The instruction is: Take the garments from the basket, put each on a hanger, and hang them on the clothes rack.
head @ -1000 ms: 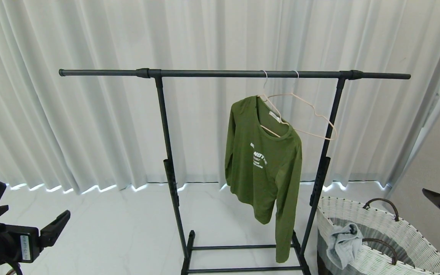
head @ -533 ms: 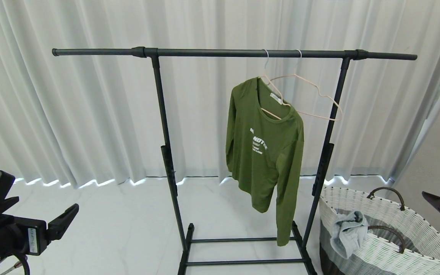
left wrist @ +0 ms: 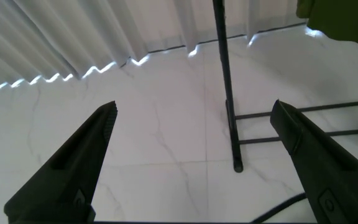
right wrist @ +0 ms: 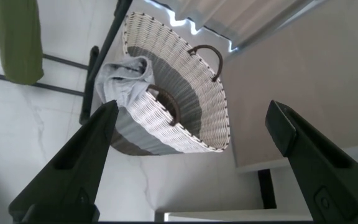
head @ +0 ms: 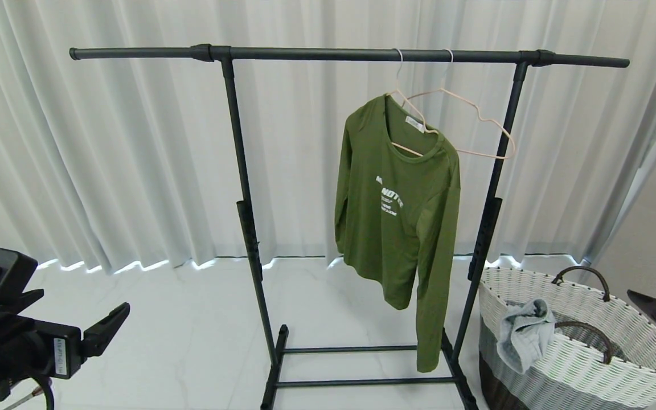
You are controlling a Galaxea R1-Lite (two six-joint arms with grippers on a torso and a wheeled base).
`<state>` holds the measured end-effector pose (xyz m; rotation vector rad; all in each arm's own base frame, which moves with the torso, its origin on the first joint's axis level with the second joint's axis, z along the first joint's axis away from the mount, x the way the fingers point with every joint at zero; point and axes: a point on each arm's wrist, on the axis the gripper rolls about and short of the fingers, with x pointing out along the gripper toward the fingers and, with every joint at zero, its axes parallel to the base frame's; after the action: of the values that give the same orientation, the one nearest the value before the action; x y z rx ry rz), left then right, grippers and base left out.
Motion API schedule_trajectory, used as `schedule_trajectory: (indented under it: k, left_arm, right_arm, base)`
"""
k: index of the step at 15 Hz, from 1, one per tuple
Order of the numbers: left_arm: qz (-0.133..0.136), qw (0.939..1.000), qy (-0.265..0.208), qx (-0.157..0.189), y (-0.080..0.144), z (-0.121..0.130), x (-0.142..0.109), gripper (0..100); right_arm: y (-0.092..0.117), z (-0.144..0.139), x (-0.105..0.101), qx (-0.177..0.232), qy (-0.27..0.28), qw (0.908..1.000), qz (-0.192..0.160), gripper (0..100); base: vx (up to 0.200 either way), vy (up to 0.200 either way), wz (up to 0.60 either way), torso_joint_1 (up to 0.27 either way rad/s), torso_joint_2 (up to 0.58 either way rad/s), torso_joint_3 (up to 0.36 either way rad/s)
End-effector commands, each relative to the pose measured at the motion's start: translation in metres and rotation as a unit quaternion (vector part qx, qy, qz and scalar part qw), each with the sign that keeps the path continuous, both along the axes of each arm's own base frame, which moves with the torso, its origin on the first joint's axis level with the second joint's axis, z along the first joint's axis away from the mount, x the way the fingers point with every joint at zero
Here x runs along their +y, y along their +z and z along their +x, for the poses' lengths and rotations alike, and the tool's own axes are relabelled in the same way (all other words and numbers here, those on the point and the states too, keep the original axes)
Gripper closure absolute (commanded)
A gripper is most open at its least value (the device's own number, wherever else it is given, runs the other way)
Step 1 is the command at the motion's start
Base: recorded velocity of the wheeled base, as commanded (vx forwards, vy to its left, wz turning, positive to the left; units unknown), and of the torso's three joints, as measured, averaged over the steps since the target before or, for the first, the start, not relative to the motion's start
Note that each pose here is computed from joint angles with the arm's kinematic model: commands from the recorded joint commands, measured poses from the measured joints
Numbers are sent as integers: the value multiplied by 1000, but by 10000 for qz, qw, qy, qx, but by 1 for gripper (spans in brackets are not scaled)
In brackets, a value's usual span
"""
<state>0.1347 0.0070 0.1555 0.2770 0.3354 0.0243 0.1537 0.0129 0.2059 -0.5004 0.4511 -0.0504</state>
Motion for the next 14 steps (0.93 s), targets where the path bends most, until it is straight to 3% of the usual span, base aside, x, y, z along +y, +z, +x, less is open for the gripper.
schedule_trajectory:
  k: [1,3,11,14]
  left_arm:
    - [0,10000,-15,43,-1,1,0,0]
    - [-9,10000,-28,73,-3,1,-1,0]
    - [-37,9993,-332,194,-7,4,-9,0]
    - [-8,9990,-357,280,-8,7,-10,0]
  right_arm:
    - [-1,1,0,33,6,10000,-10,0]
    - [-2,2,0,56,6,10000,-12,0]
    - [-10,-1,-3,183,-92,9998,-13,0]
    - [-13,-1,-3,244,-108,9996,-19,0]
  base:
    - [0,0,0,0,0,0]
    - [0,0,0,0,0,0]
    - [0,-200,0,-1,6,4]
    - [200,0,0,-2,1,2]
